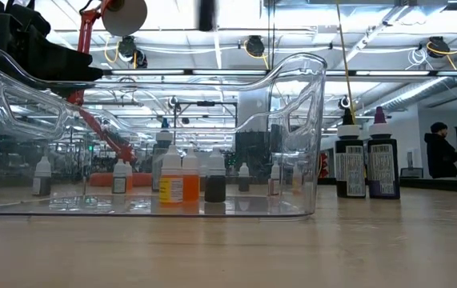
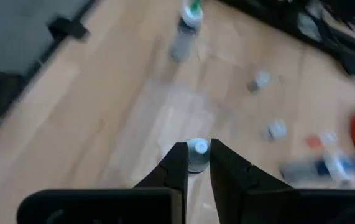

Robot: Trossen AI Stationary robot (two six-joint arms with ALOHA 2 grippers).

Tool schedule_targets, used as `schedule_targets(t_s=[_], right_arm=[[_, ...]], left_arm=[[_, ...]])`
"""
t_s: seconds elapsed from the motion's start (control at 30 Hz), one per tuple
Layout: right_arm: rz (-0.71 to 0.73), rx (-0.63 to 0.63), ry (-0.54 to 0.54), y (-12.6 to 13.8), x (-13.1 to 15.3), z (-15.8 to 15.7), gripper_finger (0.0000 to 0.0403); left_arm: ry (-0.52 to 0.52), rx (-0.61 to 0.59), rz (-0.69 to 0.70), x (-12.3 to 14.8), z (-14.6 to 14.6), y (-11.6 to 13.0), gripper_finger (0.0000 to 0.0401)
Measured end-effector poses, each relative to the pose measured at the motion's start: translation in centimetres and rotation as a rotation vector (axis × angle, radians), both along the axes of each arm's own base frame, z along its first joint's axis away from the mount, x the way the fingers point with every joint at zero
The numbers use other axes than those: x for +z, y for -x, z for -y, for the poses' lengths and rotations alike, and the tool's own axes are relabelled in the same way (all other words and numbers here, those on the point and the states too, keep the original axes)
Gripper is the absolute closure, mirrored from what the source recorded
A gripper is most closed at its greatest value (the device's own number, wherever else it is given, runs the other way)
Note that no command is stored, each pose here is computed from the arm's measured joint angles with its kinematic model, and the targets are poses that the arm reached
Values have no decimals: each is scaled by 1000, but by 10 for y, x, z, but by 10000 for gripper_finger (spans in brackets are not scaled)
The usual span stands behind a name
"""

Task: Pick & Place food coloring
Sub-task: Put the bottom small purple food coloring into the bin

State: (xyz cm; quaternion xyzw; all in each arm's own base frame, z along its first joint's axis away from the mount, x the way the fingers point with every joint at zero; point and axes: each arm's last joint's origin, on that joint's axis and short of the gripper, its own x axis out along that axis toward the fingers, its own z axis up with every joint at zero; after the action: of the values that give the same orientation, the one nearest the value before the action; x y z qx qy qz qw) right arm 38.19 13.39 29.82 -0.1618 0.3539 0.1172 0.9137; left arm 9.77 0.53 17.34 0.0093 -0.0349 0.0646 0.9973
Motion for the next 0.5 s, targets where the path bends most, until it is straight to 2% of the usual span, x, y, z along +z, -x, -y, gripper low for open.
schedule_targets(t_s=[0.27,0.5], right_arm=[[-10,90,-70,-62,-9,14,370],[-100,105,-235,-93,-52,38,370]], left_arm=[[0,0,0,0,0,0,144],[0,0,-1,0,0,0,144]])
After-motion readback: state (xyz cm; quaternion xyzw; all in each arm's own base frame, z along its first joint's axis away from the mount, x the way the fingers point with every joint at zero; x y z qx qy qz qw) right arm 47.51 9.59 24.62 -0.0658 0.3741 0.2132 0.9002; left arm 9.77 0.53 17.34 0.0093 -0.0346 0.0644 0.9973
